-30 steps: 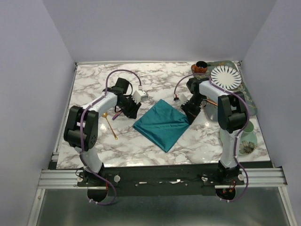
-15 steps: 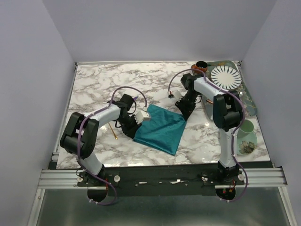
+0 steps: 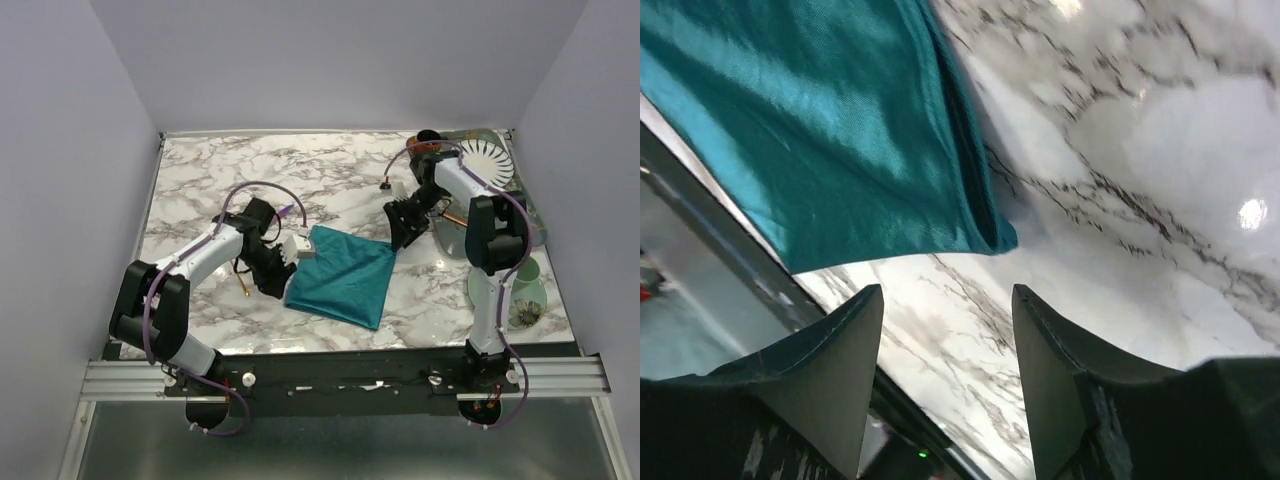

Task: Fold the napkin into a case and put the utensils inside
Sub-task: Smooth out the lower triangle-folded napkin at the center of the board, then pick up the lower triangle-folded napkin from the center of the board.

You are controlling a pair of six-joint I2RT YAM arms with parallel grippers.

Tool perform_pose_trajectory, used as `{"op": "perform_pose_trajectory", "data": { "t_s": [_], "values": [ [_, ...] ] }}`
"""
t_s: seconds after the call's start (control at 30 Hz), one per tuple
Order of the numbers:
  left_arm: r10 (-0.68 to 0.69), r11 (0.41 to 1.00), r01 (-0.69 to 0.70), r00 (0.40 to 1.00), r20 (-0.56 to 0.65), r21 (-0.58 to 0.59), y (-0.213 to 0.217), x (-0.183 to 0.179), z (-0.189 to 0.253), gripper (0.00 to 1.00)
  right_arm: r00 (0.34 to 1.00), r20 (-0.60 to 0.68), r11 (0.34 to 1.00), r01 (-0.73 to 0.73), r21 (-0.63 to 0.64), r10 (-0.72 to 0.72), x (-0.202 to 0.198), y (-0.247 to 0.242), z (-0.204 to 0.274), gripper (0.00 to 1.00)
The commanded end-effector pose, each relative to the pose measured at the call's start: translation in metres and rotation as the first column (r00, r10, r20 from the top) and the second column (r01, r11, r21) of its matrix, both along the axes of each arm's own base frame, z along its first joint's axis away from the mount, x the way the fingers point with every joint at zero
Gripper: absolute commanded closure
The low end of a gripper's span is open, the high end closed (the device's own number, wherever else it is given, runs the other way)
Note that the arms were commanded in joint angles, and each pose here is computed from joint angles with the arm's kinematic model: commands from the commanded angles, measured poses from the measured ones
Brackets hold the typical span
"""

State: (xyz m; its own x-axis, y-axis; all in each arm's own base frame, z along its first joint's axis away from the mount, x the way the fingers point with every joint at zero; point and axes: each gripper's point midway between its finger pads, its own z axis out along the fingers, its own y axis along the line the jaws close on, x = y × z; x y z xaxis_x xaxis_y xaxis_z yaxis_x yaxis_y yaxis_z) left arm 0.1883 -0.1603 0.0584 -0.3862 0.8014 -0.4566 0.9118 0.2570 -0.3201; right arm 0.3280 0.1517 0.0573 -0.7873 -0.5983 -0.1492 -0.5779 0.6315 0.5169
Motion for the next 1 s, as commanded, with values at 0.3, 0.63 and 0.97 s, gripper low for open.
{"op": "perform_pose_trajectory", "data": {
  "t_s": [0.3,0.63,0.97],
  "values": [
    [0.417,0.886,-0.41,0.909,-0.018,-0.218,-0.021,0.113,0.026,0.55,0.908,-0.215,0.915,0.388,0.108,-0.36,-0.011,0.011,-0.022,0.37],
    [0.485,0.846,-0.482,0.873,-0.044,-0.228,-0.019,0.139,0.028,0.55,0.894,-0.178,0.902,0.427,0.057,-0.412,0.018,-0.003,-0.045,0.46],
    [0.567,0.788,-0.568,0.82,-0.081,-0.236,-0.014,0.16,0.027,0.55,0.92,-0.162,0.906,0.384,0.177,-0.358,0.035,0.012,-0.027,0.92]
  ]
}}
